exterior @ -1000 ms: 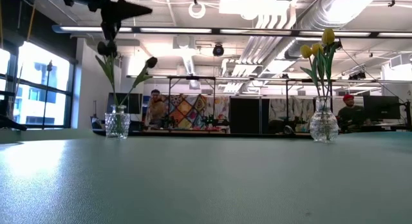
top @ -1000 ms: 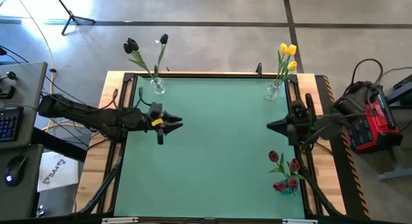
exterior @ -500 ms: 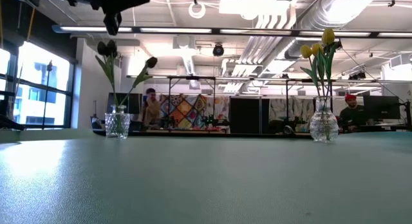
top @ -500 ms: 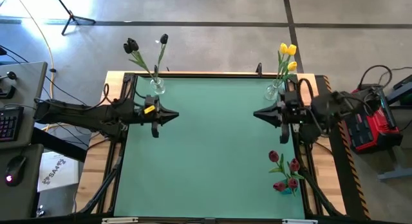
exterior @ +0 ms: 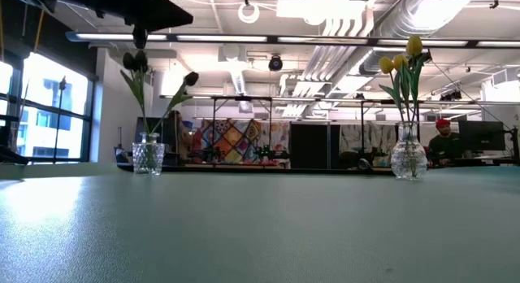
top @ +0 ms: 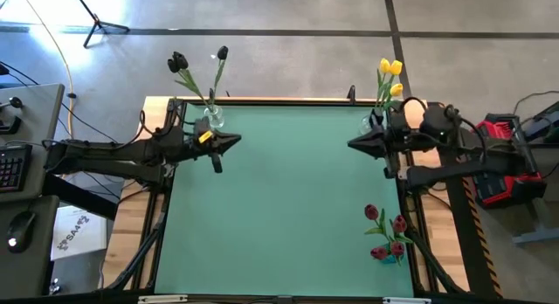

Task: Sort flowers into vase by color
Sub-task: Return to Home Position

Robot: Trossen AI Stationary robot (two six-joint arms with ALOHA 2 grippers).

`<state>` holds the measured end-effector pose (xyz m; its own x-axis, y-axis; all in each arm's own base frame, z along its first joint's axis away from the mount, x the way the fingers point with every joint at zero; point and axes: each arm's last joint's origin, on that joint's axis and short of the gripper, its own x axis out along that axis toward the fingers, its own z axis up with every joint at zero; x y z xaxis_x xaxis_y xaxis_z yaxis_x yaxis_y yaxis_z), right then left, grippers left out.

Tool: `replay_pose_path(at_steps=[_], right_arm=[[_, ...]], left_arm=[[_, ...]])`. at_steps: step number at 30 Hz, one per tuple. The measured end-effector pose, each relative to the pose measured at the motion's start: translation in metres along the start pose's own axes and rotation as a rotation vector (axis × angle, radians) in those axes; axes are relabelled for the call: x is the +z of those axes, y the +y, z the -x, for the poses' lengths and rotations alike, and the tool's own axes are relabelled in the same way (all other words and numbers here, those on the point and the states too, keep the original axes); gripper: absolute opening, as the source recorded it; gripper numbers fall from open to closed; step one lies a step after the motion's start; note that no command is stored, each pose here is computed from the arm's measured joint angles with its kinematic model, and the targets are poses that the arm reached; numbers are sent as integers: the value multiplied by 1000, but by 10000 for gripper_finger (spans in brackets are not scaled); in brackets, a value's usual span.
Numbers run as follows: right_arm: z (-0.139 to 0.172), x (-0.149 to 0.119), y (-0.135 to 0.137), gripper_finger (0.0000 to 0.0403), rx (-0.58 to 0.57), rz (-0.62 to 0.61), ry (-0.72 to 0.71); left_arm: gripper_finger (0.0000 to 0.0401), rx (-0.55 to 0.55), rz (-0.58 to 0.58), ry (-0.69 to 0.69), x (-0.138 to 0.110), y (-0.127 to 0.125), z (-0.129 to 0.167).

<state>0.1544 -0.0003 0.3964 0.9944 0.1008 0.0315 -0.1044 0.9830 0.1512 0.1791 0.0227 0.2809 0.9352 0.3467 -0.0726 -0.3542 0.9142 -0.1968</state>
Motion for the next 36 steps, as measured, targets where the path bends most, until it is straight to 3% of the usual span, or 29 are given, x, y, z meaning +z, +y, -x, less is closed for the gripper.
replay_pose_path(at_steps=[4,9,17,20,24,31,34,36], right_arm=[[16,-15,-6,0,6,9,-43],[35,-35,-9,0,-107,-14,-53],[57,-71,-13,0,-166,-7,-90],[60,-81,-16,0,-229,-75,-68],[61,-85,-16,0,-246,-120,-34],[61,-82,-16,0,-238,28,-48],[61,-81,-15,0,-223,33,-59],[60,-79,-14,0,-216,28,-80]], left_arm=[[0,38,-57,60,-6,5,-4],[0,45,-80,127,-15,6,-9],[0,12,-159,149,-21,-2,-15],[0,-2,-186,139,-18,1,-14],[0,-63,-223,94,-9,5,-6],[0,-145,-309,121,-4,13,19],[0,-156,-303,87,-15,18,29],[0,-176,-236,37,-27,22,35]])
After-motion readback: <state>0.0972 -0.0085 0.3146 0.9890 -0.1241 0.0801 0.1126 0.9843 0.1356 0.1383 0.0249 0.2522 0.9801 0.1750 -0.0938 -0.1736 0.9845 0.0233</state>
